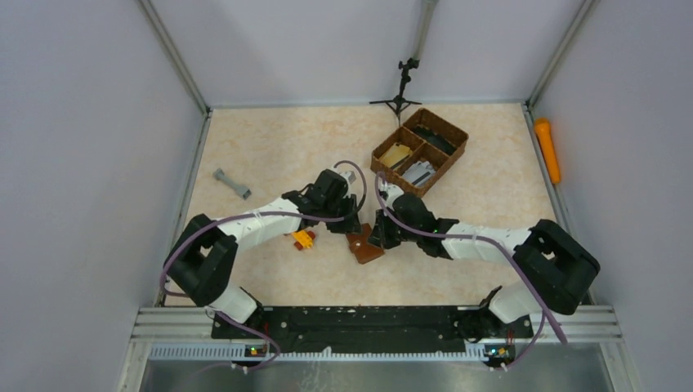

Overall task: Take the credit cards out of the card holder
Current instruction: Open the card holder at the center of the board.

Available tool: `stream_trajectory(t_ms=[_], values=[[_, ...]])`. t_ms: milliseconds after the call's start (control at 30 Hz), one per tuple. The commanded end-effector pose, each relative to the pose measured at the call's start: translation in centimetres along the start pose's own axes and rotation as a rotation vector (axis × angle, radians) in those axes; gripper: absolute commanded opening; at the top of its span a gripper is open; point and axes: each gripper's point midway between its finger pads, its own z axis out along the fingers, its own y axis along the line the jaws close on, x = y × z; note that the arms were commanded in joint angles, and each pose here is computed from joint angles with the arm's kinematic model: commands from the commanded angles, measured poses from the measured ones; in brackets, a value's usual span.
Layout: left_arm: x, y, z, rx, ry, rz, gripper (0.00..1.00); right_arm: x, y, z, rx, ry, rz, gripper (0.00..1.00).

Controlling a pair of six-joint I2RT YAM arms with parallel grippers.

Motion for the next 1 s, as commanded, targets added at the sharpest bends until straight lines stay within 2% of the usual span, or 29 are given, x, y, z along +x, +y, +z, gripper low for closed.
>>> stream_trajectory(t_ms=[0,300,633,833,967], values=[[-1.1,-1.5,1.2,0.046,-0.002,-0.014,0.3,-1.3,1.1,0.7,-0.085,-0.061,-0.014,0.0],[0.6,0.3,2.5,-0.037,0.089,-0.017,0.33,1.0,-0.7,2.7,-0.022,0.034,0.074,0.0],[4.2,1.5,0.3,-0.044,0.192,0.017,0.33,1.4,-2.9,2.8,0.081,0.046,0.093,0.0],[6.5,3.8,-0.6,-0.139,0.275,0.033,0.31,1.3,-3.0,2.8,0.085,0.043,0.093,0.0],[6.8,4.8,-1.6,-0.202,0.273,0.035,0.32,1.3,-3.1,2.7,0.091,0.041,0.093,0.0]])
